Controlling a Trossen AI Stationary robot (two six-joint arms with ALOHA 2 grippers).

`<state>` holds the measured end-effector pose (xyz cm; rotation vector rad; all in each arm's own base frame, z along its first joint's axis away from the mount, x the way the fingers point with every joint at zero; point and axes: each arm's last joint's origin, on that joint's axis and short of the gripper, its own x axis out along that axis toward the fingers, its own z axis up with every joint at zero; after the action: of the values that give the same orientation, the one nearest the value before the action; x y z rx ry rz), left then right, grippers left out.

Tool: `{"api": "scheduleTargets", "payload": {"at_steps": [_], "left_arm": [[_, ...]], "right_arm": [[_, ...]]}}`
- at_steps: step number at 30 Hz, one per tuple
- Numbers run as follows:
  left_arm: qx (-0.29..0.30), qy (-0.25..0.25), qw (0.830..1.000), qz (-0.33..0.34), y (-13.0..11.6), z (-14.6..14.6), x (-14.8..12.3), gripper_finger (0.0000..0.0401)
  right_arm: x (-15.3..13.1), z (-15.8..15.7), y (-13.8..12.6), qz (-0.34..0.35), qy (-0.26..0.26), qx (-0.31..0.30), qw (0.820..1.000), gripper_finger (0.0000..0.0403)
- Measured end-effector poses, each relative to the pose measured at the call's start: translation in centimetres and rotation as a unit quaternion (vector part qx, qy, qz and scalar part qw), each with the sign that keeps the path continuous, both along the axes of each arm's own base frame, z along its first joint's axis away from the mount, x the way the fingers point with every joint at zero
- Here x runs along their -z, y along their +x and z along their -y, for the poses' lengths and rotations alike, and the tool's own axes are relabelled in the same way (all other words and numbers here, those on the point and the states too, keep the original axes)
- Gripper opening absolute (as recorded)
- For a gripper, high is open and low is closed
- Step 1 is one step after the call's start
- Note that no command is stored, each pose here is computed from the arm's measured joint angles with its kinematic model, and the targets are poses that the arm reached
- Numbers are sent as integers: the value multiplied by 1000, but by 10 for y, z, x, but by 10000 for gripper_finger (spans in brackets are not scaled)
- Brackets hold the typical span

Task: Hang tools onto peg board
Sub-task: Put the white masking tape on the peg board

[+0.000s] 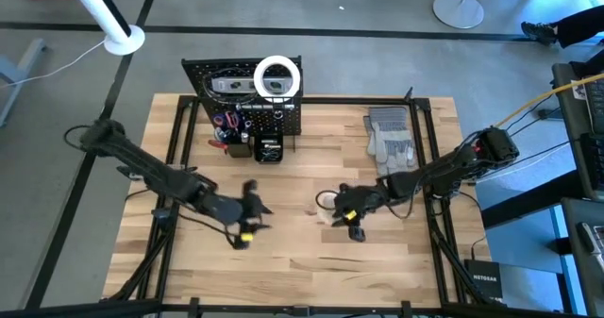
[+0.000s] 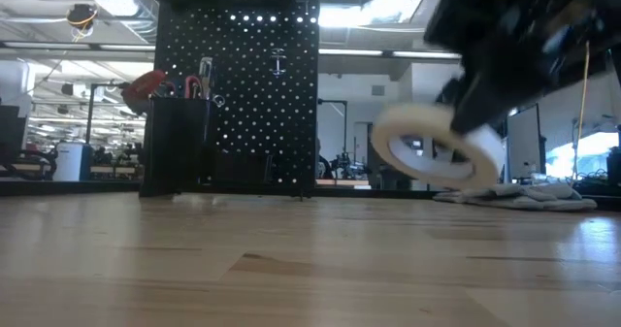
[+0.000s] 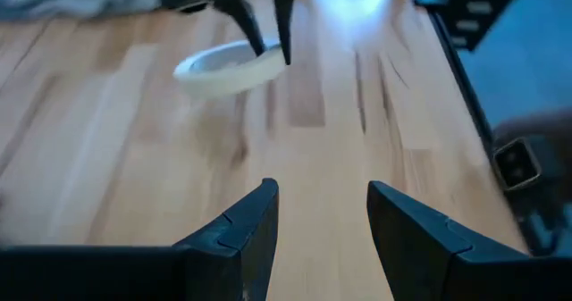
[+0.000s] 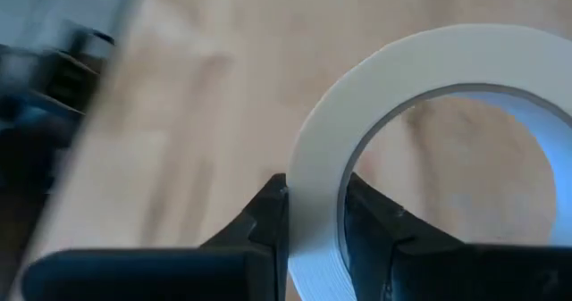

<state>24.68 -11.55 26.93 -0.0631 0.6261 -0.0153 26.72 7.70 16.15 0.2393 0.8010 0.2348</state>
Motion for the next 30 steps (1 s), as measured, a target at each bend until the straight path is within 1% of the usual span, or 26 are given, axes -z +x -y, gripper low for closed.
{"api": "scheduleTargets", "payload": {"at_steps": [3,5,7,10,13,17,20,23,30], "left_arm": [[51,52,997,12,23,12,20,159],[72,80,994,31,38,17,31,159],[86,102,989,61,50,19,36,164],[97,135,981,99,62,16,37,179],[102,161,976,107,68,8,38,198],[110,198,971,79,72,-2,47,212],[131,221,963,80,75,-1,51,213],[150,239,956,86,77,3,55,209],[159,262,945,112,88,6,64,208]], "right_arm": [[-11,-12,5,35,23,-20,999,76],[-16,-19,6,48,31,-33,998,76],[-20,-25,6,58,37,-45,997,76],[-24,-33,6,70,43,-56,995,76],[-28,-37,7,77,52,-59,994,76],[-29,-40,15,109,61,-65,990,76],[-26,-39,21,129,57,-72,987,76],[-24,-39,26,147,65,-77,984,76],[-20,-39,32,166,79,-88,979,76]]}}
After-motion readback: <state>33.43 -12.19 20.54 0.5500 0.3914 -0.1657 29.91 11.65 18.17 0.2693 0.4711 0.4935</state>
